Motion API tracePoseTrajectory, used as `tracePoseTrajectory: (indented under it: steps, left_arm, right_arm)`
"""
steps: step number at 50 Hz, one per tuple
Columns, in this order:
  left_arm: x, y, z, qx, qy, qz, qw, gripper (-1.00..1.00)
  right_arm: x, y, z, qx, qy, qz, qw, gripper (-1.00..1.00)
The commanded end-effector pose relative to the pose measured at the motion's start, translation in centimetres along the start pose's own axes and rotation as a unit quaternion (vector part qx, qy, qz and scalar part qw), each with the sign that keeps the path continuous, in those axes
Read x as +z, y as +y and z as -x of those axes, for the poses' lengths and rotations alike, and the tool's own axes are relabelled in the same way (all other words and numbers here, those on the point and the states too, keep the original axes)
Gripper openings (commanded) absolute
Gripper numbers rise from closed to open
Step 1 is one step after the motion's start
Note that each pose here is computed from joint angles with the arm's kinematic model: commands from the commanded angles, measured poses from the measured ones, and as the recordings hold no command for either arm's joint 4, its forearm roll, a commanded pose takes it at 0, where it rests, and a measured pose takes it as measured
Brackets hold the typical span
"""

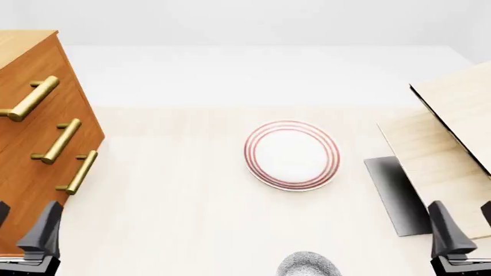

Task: Open the top drawer of the cabinet and put the bowl in it.

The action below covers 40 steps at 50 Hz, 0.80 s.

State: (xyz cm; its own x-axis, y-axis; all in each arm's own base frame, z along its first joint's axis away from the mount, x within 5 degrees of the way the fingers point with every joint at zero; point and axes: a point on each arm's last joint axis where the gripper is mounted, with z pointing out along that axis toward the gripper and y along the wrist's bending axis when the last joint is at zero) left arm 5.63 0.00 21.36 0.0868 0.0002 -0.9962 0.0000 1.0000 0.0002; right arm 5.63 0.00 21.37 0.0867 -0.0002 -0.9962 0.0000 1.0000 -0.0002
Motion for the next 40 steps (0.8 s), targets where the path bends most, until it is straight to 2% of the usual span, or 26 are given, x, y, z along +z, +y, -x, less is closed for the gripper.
tracePoseTrajectory:
  steps: [1, 14, 15, 16, 17, 19, 20, 22, 24, 25, 28, 35, 37, 40]
  left_arm:
    - [0.0, 0.0, 0.1, 0.0, 0.0, 0.0, 1.0, 1.0]
    - [0.0, 0.0, 0.1, 0.001, 0.0, 0.0, 1.0, 1.0]
    - [-0.1, 0.1, 0.8, 0.011, -0.011, 0.011, 0.9998, 1.0]
    - [0.0, 0.0, 0.1, 0.002, -0.001, 0.0, 1.0, 1.0]
    - [0.7, 0.2, 0.0, 0.026, 0.015, 0.012, 0.9995, 1.0]
    - [0.9, 0.0, 0.0, 0.05, 0.014, -0.003, 0.9987, 1.0]
    - [1.3, 0.1, 0.0, 0.062, 0.024, 0.006, 0.9978, 1.0]
    - [1.2, -0.1, 0.7, 0.062, 0.017, -0.01, 0.9979, 1.0]
    - [1.5, 0.0, 0.8, 0.076, 0.024, -0.001, 0.9969, 1.0]
    - [1.9, -0.1, 1.3, 0.101, 0.024, -0.01, 0.9946, 1.0]
    - [2.3, -0.2, 2.0, 0.123, 0.024, -0.018, 0.9919, 1.0]
    - [2.7, -0.2, 2.9, 0.144, 0.024, -0.017, 0.9892, 1.0]
    - [3.0, -0.2, 3.0, 0.171, 0.028, -0.015, 0.9848, 1.0]
    - [3.0, -0.2, 3.6, 0.194, 0.024, -0.017, 0.9806, 1.0]
  right_arm:
    - [0.0, 0.0, 0.1, 0.0, 0.0, 0.0, 1.0, 1.0]
    - [0.0, 0.0, 0.1, 0.0, 0.0, 0.0, 1.0, 1.0]
    - [0.0, 0.0, 0.1, 0.0, 0.001, 0.0, 1.0, 1.0]
    - [0.0, 0.0, 0.1, 0.0, 0.0, 0.0, 1.0, 1.0]
    - [0.0, 0.0, 0.1, 0.0, 0.001, 0.0, 1.0, 1.0]
    - [0.0, 0.0, 0.1, 0.0, 0.001, 0.0, 1.0, 1.0]
    - [0.0, 0.0, 0.1, 0.0, 0.001, 0.0, 1.0, 1.0]
    - [0.0, 0.0, 0.1, 0.0, 0.001, 0.0, 1.0, 1.0]
    - [0.0, 0.0, 0.1, 0.0, 0.0, 0.0, 1.0, 1.0]
    - [0.0, 0.0, 0.1, 0.0, 0.001, 0.0, 1.0, 1.0]
    - [0.0, 0.0, 0.1, 0.0, 0.0, 0.0, 1.0, 1.0]
    - [0.0, 0.0, 0.1, 0.0, 0.0, 0.0, 1.0, 1.0]
    - [0.0, 0.0, 0.1, 0.0, 0.001, 0.0, 1.0, 1.0]
    - [0.0, 0.0, 0.1, 0.0, 0.001, 0.0, 1.0, 1.0]
